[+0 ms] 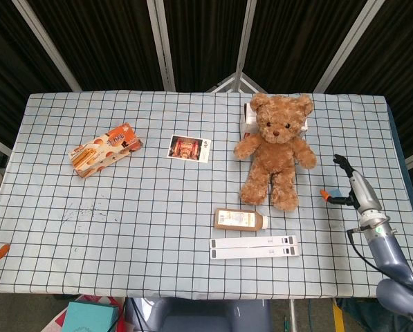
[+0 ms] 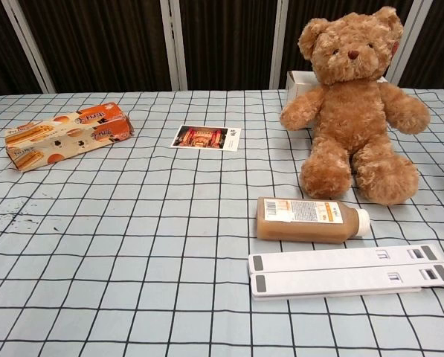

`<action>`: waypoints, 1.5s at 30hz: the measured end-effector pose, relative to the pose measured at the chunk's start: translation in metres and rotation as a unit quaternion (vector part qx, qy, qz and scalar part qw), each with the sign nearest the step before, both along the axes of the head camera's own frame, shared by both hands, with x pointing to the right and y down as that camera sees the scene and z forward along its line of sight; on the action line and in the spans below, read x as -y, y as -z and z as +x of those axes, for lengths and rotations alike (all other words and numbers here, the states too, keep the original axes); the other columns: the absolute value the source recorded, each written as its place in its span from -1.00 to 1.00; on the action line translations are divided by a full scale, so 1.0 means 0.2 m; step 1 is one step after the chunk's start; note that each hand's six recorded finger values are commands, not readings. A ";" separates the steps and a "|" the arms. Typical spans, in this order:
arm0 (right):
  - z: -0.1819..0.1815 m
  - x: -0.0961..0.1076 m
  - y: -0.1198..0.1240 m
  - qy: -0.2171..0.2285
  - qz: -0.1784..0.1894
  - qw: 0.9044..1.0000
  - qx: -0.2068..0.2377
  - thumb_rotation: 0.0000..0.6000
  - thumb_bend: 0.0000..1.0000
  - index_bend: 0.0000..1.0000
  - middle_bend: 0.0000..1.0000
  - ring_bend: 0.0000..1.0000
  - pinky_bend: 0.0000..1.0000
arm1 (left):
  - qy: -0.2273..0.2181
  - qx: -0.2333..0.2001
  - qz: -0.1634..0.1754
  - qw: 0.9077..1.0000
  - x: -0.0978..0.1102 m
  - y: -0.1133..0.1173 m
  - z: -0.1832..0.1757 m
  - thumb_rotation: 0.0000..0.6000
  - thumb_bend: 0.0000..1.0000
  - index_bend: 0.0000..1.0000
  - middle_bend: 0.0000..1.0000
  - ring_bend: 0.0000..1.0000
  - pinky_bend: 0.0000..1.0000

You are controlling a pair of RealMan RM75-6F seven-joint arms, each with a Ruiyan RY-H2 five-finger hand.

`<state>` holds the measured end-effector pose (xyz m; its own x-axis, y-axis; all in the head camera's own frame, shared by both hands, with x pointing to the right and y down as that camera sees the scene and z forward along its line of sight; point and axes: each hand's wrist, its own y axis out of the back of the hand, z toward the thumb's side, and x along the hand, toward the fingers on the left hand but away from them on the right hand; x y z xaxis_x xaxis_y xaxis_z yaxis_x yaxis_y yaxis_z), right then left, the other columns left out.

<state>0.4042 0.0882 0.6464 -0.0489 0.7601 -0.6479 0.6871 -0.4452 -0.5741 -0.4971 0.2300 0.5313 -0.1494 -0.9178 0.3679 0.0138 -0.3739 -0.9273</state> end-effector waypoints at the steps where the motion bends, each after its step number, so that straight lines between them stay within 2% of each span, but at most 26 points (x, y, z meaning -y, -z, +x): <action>1: -0.01 0.04 -0.02 -0.001 0.000 1.000 -0.002 1.00 -0.36 -0.92 -0.73 -0.75 -1.00 | 0.000 0.001 -0.001 1.000 0.00 0.00 0.00 1.00 -0.52 -0.73 -1.00 -1.00 -0.94; 7: -0.09 0.17 -0.10 0.007 -0.002 1.000 -0.020 1.00 -0.36 -0.88 -0.65 -0.72 -1.00 | -0.005 0.009 -0.007 1.000 0.00 -0.03 0.02 1.00 -0.52 -0.73 -1.00 -1.00 -0.94; 16: -0.16 0.27 -0.21 -0.005 -0.013 0.999 -0.044 1.00 -0.36 -0.64 -0.44 -0.65 -1.00 | -0.002 0.018 -0.009 1.000 0.01 -0.04 0.01 1.00 -0.52 -0.73 -1.00 -1.00 -0.94; 27: -0.22 0.30 -0.30 -0.019 -0.023 0.998 -0.056 1.00 -0.36 -0.53 -0.34 -0.60 -1.00 | 0.004 0.016 -0.010 1.000 0.01 -0.04 0.00 1.00 -0.52 -0.73 -1.00 -1.00 -0.94; 36: -0.22 0.32 -0.33 -0.036 -0.014 0.997 -0.065 1.00 -0.36 -0.28 -0.06 -0.40 -1.00 | 0.005 0.016 -0.013 1.000 0.02 -0.05 0.00 1.00 -0.52 -0.73 -1.00 -1.00 -0.94; 45: -0.20 0.32 -0.36 -0.054 -0.009 0.996 -0.066 1.00 -0.36 -0.18 0.00 -0.34 -1.00 | 0.005 0.018 -0.014 1.000 0.02 -0.05 0.00 1.00 -0.52 -0.73 -1.00 -1.00 -0.94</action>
